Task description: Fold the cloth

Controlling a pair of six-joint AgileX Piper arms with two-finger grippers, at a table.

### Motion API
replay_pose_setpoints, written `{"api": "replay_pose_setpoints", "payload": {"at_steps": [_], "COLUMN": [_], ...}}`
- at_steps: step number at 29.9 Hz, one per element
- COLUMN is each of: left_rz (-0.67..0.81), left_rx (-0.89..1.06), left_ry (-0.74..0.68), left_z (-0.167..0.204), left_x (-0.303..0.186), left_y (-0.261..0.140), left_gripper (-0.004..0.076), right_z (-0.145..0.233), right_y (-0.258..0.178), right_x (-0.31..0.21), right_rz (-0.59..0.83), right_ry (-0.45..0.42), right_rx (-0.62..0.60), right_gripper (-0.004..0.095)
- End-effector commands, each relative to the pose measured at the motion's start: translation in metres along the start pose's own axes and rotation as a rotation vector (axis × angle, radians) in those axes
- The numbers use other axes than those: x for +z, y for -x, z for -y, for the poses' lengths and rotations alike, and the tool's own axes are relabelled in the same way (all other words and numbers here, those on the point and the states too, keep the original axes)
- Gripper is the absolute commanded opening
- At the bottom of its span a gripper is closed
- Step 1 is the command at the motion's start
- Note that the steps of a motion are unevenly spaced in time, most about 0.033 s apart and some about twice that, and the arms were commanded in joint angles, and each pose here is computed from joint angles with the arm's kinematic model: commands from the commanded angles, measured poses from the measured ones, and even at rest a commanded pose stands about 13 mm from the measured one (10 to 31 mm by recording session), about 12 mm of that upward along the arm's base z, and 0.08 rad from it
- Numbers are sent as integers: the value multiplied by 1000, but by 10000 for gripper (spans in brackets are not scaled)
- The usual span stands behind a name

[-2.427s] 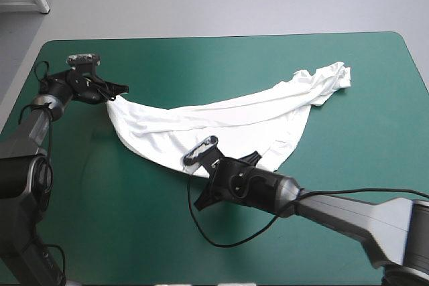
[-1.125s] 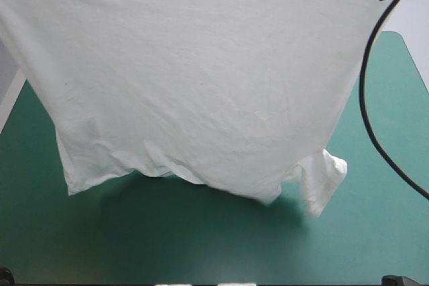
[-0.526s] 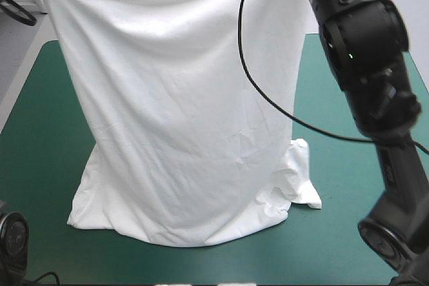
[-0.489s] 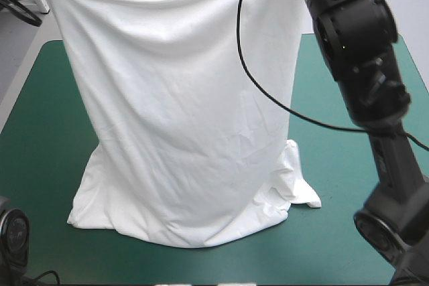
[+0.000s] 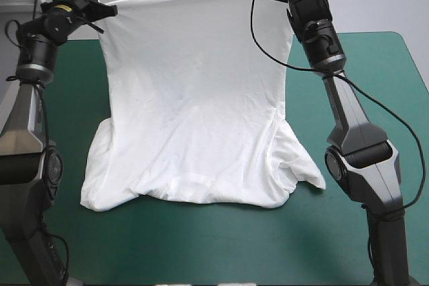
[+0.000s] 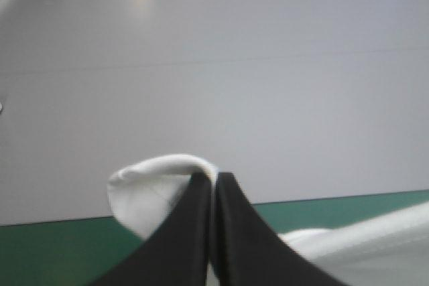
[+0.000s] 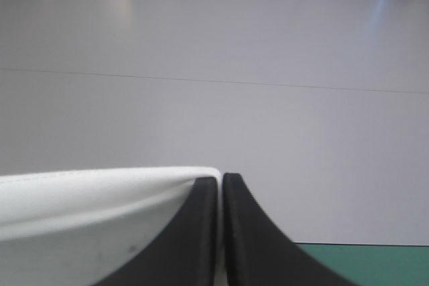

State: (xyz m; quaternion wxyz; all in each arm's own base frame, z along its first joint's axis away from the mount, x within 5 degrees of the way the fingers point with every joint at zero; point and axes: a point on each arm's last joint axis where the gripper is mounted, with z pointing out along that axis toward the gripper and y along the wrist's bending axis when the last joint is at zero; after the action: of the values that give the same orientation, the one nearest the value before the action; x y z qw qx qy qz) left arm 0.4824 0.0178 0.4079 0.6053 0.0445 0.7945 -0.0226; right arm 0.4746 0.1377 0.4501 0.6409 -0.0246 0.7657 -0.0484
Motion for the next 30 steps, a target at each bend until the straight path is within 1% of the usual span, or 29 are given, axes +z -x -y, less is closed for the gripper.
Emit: {"api": "replay_pose_setpoints", "payload": {"at_steps": [1,4,6,7,8,9,10,11,12,13,14,15,16,20,23,25,27,29,30], "left_rz": [87,47,50,58,69,81,99,115,124,124,118,97,76,-34,-150,-225,-285,-326,-342], "left_rx": [25,20,14,2,-12,-35,-51,-69,-84,-84,-84,-78,-68,-46,-41,-48,-67,-73,-72], "left_ry": [28,25,37,40,45,49,58,63,68,69,67,61,47,-42,-132,-167,-173,-173,-175], "left_z": [1,3,1,1,0,0,-2,-2,-3,-3,-3,-4,-2,9,21,27,31,33,34], "left_x": [13,41,55,62,67,72,76,78,81,83,83,83,78,43,-2,-31,-60,-86,-95], "left_y": [1,-25,-38,-44,-49,-53,-56,-58,-61,-62,-63,-65,-61,-34,-8,4,15,24,27], "left_gripper": [-10,-8,11,46,99,167,248,321,410,490,542,587,608,603,596,590,574,556,554], "right_z": [11,-2,-7,-11,-12,-14,-12,-11,-10,-9,-7,-5,-3,3,4,3,-5,-16,-18], "right_y": [16,-14,-27,-38,-45,-51,-56,-59,-60,-61,-61,-58,-52,-27,-7,1,14,25,31], "right_x": [-1,26,38,47,53,58,63,67,67,68,66,63,56,19,-20,-42,-63,-82,-91], "right_rz": [136,78,59,44,32,21,18,15,13,3,-6,-20,-36,-136,-234,-287,-272,-254,-242], "right_ry": [-19,-6,8,24,34,51,59,60,54,43,28,12,-2,-60,-86,-85,-21,78,114], "right_rx": [-16,-34,-16,-8,2,10,16,16,11,0,-11,-16,-12,-4,-49,-76,-78,-75,-66], "right_gripper": [-18,-17,27,112,198,333,490,615,748,850,919,941,935,902,856,827,807,801,800]}}
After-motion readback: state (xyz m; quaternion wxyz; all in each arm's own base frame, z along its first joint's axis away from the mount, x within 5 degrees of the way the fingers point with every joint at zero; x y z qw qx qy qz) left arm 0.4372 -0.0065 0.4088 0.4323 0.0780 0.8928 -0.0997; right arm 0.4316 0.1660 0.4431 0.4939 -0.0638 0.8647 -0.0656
